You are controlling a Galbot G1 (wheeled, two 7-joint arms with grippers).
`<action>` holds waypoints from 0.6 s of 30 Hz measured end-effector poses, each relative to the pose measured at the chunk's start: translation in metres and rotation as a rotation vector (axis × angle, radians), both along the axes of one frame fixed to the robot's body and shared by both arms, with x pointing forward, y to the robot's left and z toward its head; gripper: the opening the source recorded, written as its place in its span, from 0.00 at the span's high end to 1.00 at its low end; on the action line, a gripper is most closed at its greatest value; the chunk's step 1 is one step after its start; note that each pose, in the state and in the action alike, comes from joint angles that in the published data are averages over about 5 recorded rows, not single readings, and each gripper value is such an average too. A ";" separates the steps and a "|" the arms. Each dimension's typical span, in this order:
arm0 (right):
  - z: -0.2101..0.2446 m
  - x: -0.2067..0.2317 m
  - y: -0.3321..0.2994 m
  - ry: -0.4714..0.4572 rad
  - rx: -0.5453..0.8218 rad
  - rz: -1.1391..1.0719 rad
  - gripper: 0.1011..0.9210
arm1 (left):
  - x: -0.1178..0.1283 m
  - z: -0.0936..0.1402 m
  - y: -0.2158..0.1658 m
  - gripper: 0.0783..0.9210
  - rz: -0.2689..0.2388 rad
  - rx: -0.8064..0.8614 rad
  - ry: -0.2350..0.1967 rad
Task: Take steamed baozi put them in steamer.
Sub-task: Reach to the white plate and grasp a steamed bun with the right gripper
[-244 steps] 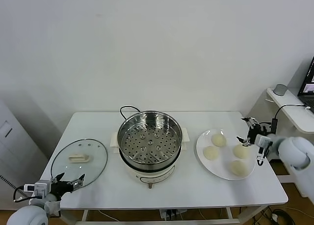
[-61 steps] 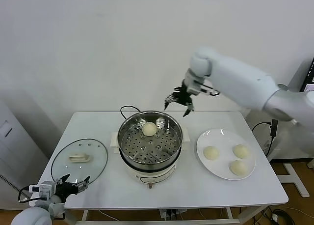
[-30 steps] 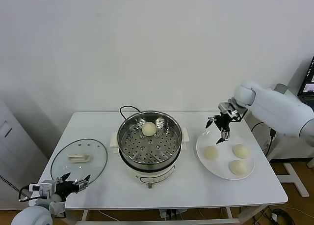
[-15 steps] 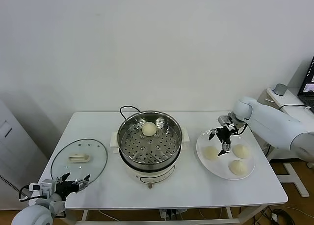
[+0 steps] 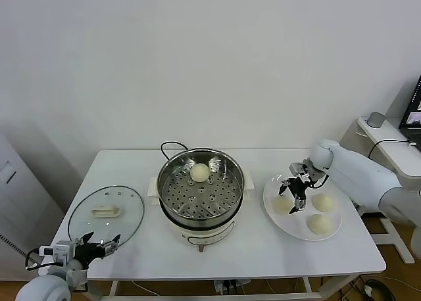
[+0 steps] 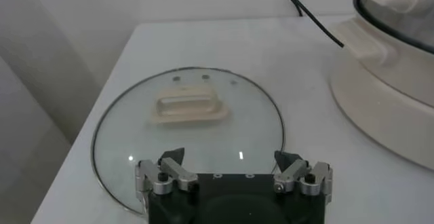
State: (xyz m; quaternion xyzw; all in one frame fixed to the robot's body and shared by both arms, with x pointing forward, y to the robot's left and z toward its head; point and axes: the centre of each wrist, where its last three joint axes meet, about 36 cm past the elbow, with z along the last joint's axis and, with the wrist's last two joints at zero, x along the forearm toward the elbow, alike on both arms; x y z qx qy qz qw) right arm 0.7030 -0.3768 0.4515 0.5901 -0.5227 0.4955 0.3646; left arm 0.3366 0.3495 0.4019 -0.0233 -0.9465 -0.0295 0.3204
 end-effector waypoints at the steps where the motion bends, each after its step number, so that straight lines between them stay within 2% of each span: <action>1: -0.001 0.000 0.000 0.000 0.002 -0.003 0.27 | 0.000 0.000 0.000 0.12 0.000 0.000 0.000; 12: 0.003 0.003 0.000 0.009 0.001 -0.012 0.36 | -0.001 0.001 -0.001 0.12 -0.001 -0.003 -0.002; 18: 0.016 0.003 -0.003 0.023 -0.008 -0.011 0.37 | -0.001 0.002 -0.002 0.12 0.002 -0.001 -0.003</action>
